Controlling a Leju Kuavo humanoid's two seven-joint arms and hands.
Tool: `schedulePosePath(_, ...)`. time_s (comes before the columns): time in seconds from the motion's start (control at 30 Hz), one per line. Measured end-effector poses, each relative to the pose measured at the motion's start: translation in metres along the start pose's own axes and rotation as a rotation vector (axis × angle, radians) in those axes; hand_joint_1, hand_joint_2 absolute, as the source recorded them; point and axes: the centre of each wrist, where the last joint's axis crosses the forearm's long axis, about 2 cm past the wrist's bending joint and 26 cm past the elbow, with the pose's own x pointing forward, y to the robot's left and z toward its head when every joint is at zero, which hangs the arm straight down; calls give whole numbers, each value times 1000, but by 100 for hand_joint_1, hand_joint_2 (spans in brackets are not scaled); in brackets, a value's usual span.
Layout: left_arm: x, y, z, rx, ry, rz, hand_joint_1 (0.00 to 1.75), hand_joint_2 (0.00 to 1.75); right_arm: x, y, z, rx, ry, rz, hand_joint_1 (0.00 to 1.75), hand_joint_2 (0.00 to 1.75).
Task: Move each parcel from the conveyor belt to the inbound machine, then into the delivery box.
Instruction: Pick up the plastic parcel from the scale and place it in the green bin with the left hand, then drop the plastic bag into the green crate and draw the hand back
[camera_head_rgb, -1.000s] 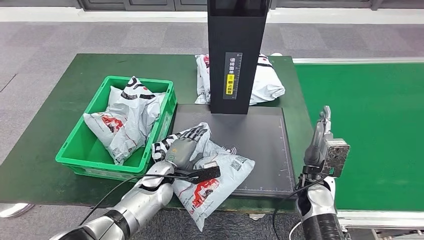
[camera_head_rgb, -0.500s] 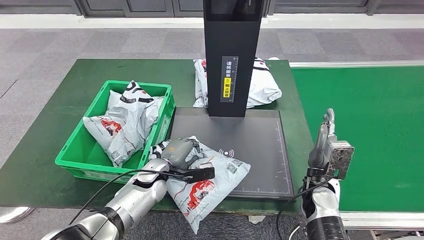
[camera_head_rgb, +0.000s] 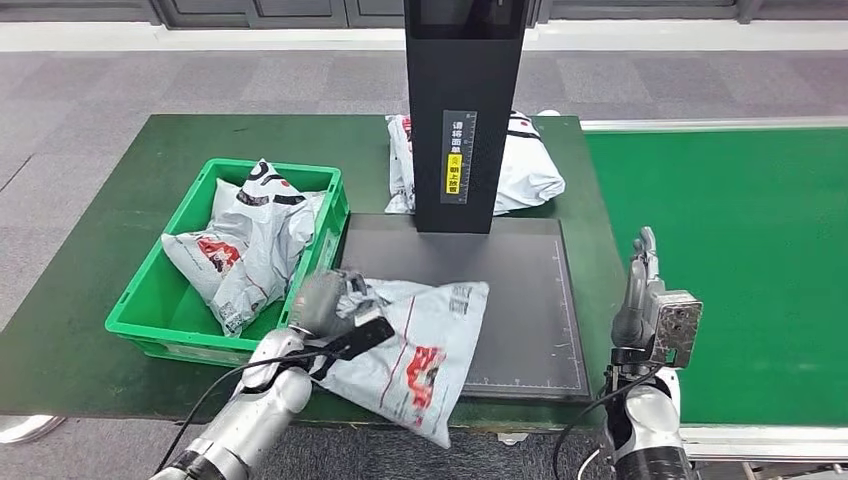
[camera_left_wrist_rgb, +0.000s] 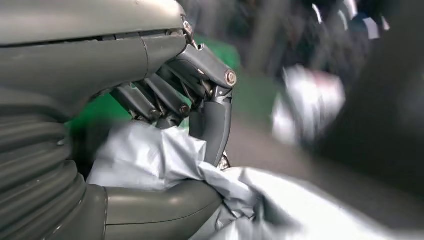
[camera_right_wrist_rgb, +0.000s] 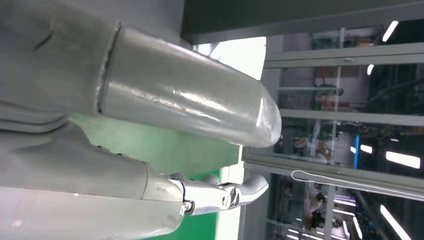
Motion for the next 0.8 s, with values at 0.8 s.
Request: schedulePosePath(0.8, 9, 123, -48, 615, 55, -354, 175, 175, 1, -1, -3, -59, -29, -41, 0, 0)
